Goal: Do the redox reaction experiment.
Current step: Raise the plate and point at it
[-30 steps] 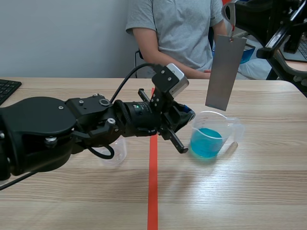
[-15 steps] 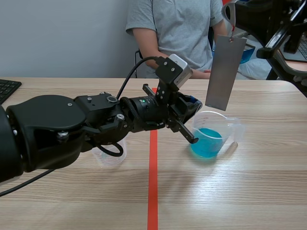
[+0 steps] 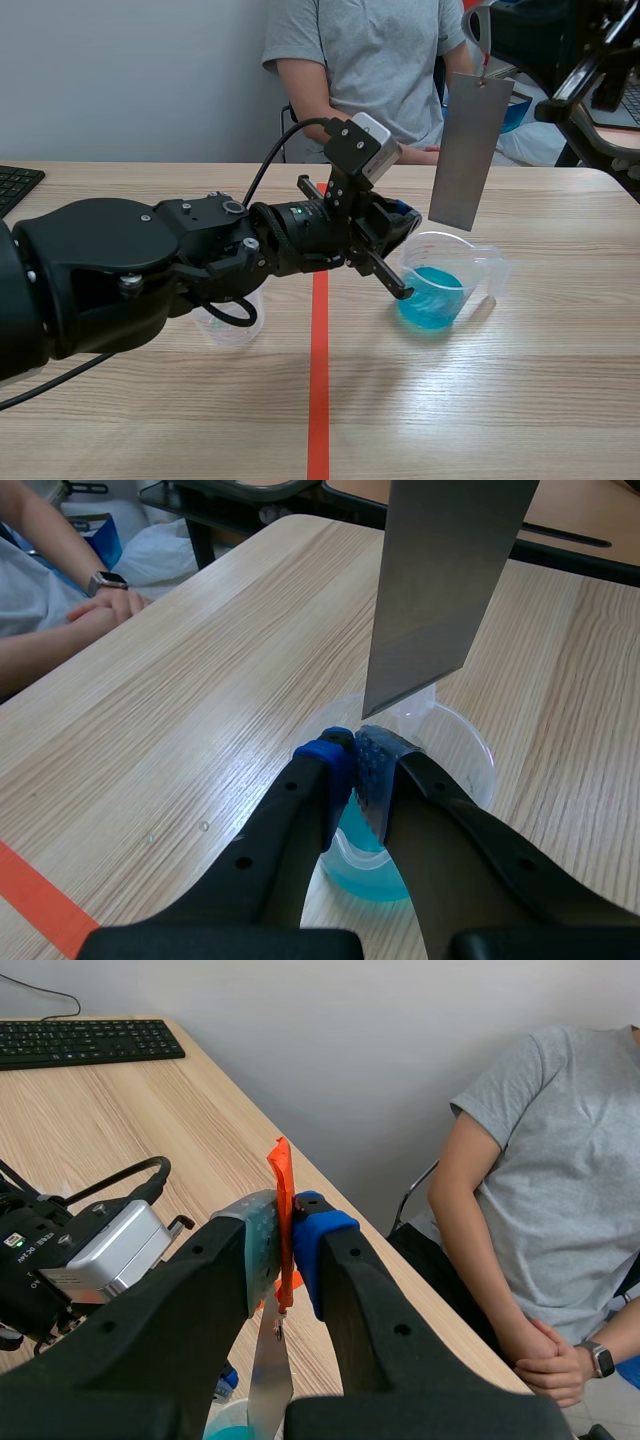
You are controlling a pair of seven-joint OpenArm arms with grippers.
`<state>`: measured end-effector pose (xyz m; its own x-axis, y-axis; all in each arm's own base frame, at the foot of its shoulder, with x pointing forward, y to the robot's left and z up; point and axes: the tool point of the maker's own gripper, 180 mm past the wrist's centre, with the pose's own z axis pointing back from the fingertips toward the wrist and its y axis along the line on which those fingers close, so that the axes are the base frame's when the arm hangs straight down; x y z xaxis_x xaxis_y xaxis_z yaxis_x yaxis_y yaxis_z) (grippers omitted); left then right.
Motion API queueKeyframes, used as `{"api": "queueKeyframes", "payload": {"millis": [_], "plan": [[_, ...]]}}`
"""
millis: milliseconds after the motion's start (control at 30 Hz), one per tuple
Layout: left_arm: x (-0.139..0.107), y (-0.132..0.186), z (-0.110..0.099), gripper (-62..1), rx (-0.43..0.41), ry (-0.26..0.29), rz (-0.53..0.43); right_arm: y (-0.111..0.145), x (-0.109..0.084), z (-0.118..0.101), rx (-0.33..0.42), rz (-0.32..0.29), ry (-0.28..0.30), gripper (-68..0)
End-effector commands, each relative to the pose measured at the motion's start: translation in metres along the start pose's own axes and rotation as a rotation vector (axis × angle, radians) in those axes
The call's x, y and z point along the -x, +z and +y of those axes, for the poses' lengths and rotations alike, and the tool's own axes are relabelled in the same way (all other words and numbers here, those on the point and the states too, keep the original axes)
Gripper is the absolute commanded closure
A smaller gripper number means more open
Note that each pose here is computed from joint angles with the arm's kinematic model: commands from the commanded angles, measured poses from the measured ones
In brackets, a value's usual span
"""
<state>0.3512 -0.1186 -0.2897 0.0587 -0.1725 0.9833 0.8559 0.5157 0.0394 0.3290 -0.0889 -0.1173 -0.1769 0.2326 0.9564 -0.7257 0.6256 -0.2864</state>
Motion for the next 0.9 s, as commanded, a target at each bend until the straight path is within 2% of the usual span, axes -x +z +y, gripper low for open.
{"api": "queueKeyframes", "payload": {"millis": [0, 600, 700, 867], "plan": [[-0.017, -0.003, -0.001, -3.6, 0.009, -0.012, -0.044, 0.002, -0.013, -0.004, 0.0, -0.03, 0.03, -1.5], [-0.013, 0.002, 0.004, -3.6, 0.001, -0.015, -0.033, 0.002, -0.013, -0.004, 0.0, -0.03, 0.03, -1.5], [-0.006, 0.015, 0.012, -3.6, -0.017, -0.015, -0.021, 0.002, -0.013, -0.004, 0.0, -0.031, 0.03, -1.5], [0.001, 0.06, 0.036, -3.6, -0.093, -0.003, -0.016, 0.002, -0.013, -0.004, 0.001, -0.031, 0.03, -1.5]]}}
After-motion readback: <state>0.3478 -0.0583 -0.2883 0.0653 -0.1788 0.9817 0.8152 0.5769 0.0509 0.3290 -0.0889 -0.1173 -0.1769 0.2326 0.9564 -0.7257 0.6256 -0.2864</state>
